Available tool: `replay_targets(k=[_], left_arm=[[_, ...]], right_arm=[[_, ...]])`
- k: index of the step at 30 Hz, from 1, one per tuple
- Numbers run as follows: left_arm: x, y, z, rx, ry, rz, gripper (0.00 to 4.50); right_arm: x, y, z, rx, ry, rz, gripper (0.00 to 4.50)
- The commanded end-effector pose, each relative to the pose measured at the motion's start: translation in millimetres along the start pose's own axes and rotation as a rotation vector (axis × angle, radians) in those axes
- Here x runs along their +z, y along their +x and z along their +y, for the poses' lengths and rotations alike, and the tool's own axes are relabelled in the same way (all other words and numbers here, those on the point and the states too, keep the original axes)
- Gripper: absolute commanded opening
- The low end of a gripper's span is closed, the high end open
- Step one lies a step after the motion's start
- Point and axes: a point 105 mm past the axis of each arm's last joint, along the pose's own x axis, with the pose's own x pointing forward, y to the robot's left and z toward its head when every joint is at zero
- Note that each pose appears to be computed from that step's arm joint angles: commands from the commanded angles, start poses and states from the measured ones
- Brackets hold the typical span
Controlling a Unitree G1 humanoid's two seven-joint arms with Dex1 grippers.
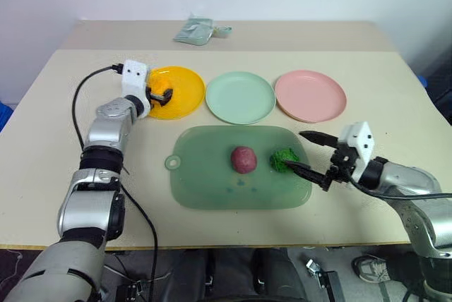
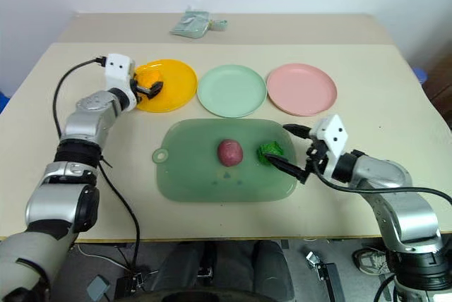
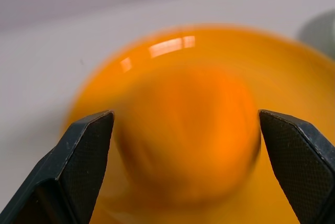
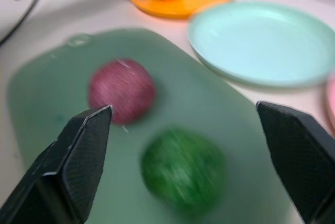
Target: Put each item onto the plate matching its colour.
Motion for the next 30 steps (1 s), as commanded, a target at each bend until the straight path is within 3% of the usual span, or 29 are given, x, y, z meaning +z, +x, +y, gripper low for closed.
replay_targets(k=[1, 6, 12, 15, 18, 21, 25, 28, 30], left_arm=[[27, -22, 3, -0.049, 0.108, -0.111, 4.46], [13, -80, -50, -0.432, 0.201, -0.079, 4.46], [-20, -142, -127, -0.836, 0.193, 0.070, 4.46], [-20, -149, -138, -0.860, 0.158, 0.072, 4.50], [-20, -151, -143, -0.863, 0.142, 0.070, 4.50], [-19, -149, -146, -0.862, 0.129, 0.062, 4.50], [-16, -146, -154, -0.879, 0.114, 0.036, 4.50], [-12, -143, -161, -0.889, 0.098, 0.009, 4.50], [-10, -142, -165, -0.894, 0.090, -0.007, 4.50]], right_arm=[[14, 19, 16, 0.054, -0.064, -0.022, 4.50], [12, 59, 21, 0.076, -0.116, 0.048, 4.50], [-13, 71, 23, 0.109, -0.107, 0.199, 4.50], [-14, 72, 27, 0.138, -0.110, 0.211, 3.62], [-1, 74, 26, 0.128, -0.129, 0.165, 2.43], [20, 73, 14, 0.076, -0.161, 0.093, 2.33], [39, 65, -39, -0.195, -0.154, 0.049, 2.33], [29, 46, -110, -0.568, -0.092, 0.113, 2.33], [13, 30, -139, -0.726, -0.070, 0.177, 2.33]])
